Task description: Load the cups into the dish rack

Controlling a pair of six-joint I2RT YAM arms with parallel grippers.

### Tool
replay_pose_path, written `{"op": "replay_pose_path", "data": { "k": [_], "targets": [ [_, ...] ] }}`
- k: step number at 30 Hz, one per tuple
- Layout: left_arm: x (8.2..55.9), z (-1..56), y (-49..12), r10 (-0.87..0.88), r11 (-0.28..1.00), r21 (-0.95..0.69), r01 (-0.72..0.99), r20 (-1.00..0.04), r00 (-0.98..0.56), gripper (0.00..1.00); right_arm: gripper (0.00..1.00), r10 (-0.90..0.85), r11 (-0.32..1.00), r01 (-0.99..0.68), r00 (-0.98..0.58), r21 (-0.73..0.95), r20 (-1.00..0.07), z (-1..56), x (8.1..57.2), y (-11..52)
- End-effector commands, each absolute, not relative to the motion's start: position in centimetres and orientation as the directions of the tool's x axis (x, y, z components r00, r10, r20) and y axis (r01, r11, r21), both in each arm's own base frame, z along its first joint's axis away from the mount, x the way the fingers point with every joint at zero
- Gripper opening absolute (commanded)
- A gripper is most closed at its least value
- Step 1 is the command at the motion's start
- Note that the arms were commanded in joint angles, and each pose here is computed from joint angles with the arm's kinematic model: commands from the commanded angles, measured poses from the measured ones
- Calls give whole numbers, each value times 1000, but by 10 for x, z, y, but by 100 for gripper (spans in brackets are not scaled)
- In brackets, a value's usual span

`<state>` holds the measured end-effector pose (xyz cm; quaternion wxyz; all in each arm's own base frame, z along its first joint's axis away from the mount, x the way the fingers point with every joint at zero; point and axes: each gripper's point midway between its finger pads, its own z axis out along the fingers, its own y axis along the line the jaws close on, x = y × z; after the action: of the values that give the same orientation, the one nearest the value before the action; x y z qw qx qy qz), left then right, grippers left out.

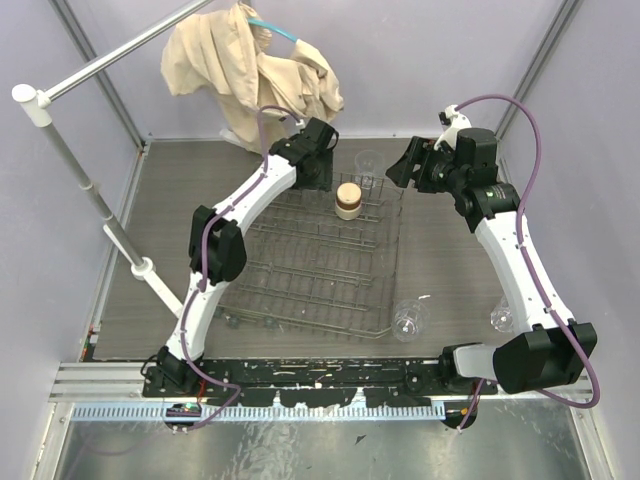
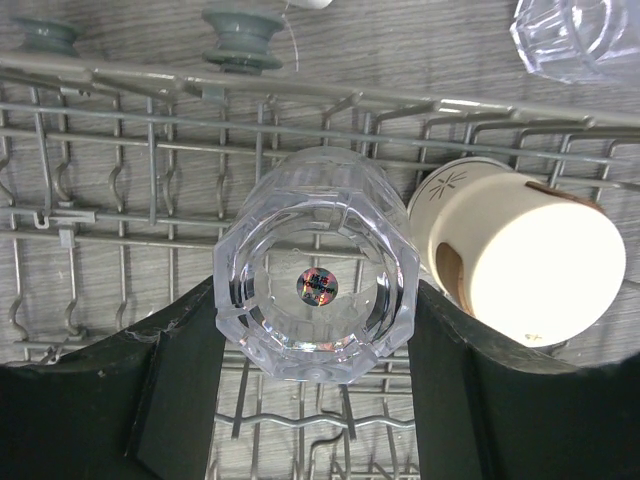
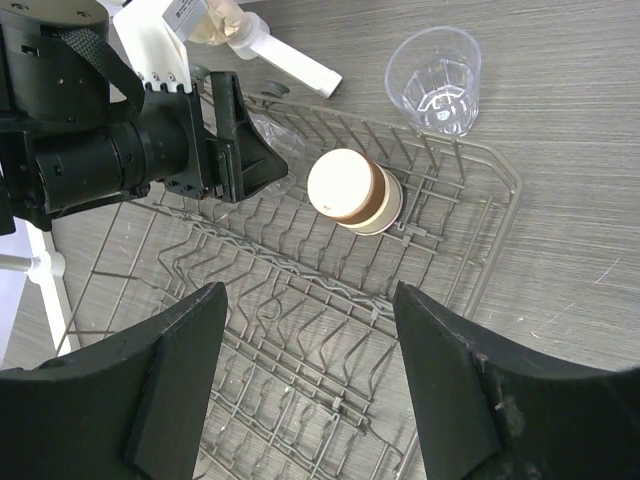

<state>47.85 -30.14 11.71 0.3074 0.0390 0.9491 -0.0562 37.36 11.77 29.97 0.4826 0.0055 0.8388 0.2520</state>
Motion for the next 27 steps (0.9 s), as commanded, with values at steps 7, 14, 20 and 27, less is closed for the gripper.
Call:
{"op": "replay_pose_path", "data": {
  "k": [7,14,20,27],
  "targets": [
    [485,113,-304,50,992,-62,107,-592,-804,0,74,242,874,-274,-472,401,-848,325,379,116],
    [485,107,-310,72,991,-53,127,-586,-807,0,73,241,875,-273,-470,400,-849,325,378,116],
    [487,104,-310,89,991,-30,132,-588,-804,5,74,237,875,-276,-471,398,-850,325,377,116],
    [485,95,-304,108,992,7,128,-576,-810,26,73,234,875,-277,-475,396,-848,323,378,116]
  ]
}}
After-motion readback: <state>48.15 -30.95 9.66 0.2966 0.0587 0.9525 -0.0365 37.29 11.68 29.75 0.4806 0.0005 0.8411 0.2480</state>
